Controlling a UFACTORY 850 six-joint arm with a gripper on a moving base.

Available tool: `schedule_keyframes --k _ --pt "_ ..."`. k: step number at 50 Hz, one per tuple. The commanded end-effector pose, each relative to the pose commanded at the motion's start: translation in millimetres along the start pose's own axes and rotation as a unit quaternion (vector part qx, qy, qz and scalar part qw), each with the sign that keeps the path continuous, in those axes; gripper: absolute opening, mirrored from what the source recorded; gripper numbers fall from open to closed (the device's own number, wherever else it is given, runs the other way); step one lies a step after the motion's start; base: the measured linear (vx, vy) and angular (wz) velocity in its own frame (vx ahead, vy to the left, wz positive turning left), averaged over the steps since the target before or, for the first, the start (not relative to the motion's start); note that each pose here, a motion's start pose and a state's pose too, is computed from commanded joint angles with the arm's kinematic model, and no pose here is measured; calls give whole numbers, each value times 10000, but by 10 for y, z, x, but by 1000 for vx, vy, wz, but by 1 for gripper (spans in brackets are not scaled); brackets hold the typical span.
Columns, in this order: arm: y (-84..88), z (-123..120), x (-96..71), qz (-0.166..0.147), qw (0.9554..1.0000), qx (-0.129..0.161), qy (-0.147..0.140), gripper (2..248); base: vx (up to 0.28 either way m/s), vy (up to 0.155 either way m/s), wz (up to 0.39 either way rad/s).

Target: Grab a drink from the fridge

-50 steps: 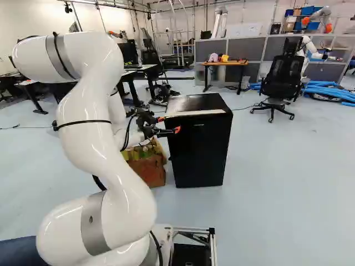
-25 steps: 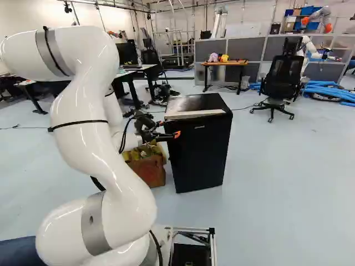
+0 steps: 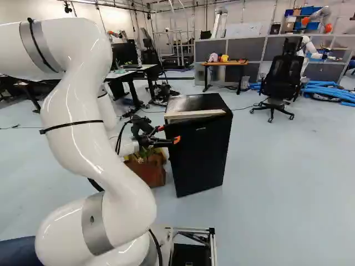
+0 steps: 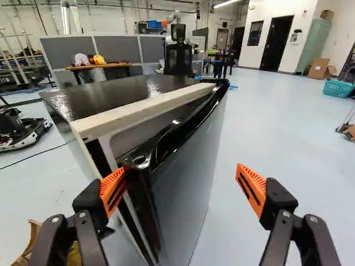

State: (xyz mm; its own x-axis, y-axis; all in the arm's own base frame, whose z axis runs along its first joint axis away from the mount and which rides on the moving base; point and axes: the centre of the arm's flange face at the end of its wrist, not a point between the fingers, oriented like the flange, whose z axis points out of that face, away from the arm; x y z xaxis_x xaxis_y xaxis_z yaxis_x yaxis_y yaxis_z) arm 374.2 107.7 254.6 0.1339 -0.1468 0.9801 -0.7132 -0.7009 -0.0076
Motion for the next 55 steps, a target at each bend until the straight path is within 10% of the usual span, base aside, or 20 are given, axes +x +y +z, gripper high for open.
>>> schedule_keyframes --k 55 --pt "108 -117 -21 133 9976 -682 -2 247 0 0 0"
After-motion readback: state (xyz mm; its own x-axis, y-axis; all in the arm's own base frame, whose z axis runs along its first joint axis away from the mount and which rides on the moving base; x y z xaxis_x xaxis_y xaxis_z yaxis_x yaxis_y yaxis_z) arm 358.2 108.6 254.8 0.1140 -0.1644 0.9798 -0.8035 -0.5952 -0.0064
